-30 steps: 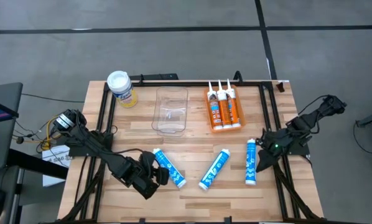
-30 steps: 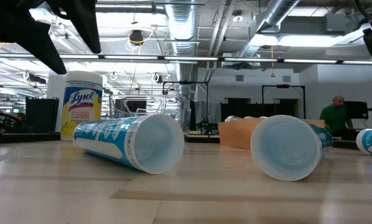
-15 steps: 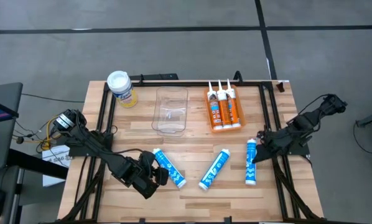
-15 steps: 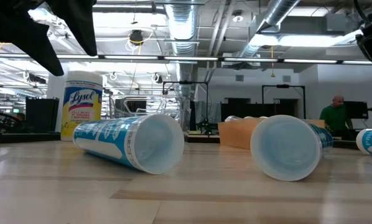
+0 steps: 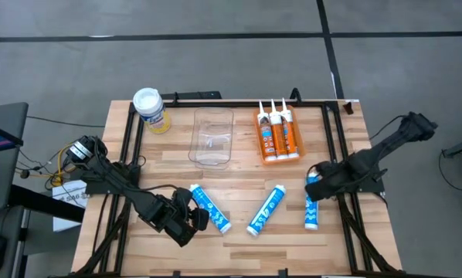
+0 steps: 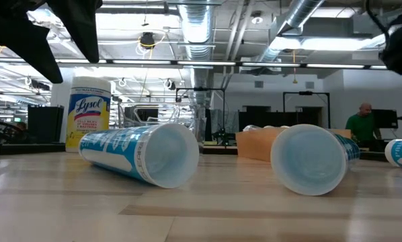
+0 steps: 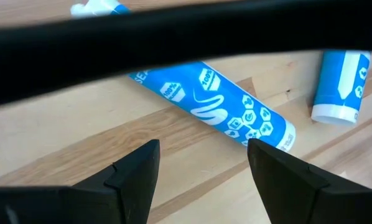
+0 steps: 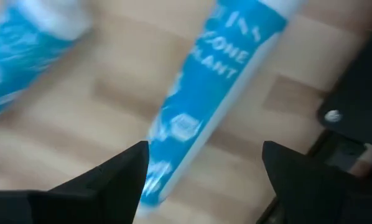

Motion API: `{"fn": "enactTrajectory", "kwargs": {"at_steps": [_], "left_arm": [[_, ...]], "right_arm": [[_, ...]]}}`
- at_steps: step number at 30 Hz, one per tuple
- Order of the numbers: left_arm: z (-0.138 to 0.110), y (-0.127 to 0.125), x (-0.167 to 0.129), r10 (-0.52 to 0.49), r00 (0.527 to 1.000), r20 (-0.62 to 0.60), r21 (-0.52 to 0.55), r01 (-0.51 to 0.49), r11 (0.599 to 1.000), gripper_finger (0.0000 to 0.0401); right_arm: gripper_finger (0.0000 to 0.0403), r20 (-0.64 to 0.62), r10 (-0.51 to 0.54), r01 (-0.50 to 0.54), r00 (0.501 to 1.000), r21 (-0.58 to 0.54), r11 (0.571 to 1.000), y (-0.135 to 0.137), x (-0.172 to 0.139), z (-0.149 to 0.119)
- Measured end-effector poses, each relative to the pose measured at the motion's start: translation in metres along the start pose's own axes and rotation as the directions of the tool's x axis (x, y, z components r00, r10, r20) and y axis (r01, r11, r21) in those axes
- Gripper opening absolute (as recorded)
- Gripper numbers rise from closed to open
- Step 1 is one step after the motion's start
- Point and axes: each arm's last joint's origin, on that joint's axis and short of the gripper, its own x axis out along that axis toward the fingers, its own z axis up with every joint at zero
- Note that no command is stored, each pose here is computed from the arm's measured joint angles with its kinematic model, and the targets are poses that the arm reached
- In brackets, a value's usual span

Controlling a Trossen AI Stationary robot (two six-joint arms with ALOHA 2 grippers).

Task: Pick & place silicon tubes, Sealant and Lysol wipes
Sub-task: Put the blue sealant into the transparent bin

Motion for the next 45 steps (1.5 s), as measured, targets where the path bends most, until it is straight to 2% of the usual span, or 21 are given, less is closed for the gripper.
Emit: {"fn": "enactTrajectory", "kwargs": {"at_steps": [4,10,16,25,32,39,45], "left_arm": [[0.0,0.0,0.0,0.004,1.0,0.0,0.007,-0.004,1.0,0.0237],[0.0,0.001,0.0,0.014,1.0,-0.008,0.032,-0.014,0.999,0.0237],[0.0,0.002,0.0,0.022,0.999,-0.023,0.048,-0.021,0.999,0.0237],[0.0,0.002,0.0,0.021,1.0,-0.022,0.059,-0.02,0.998,0.0237],[0.0,0.002,0.0,0.021,1.0,-0.022,0.059,-0.02,0.998,0.0237],[0.0,0.002,0.0,0.023,0.999,-0.028,0.058,-0.021,0.998,0.0237],[-0.001,0.002,0.0,0.025,0.999,-0.039,0.054,-0.023,0.998,0.0237]], "right_arm": [[0.0306,0.026,-0.103,0.101,0.994,0.071,0.992,0.008,0.014,0.0],[0.0306,0.083,-0.169,0.154,0.982,0.166,0.974,0.013,0.025,0.001],[0.0306,0.093,-0.23,0.207,0.969,0.208,0.956,0.017,0.034,0.0],[0.0306,0.093,-0.281,0.258,0.955,0.206,0.944,0.03,0.058,-0.001],[0.0306,0.092,-0.279,0.268,0.956,0.117,0.956,0.041,0.076,-0.001],[0.0306,0.094,-0.34,0.324,0.936,0.151,0.934,0.045,0.089,0.007],[0.0306,0.06,-0.344,0.341,0.937,0.064,0.938,0.048,0.088,0.016]]}}
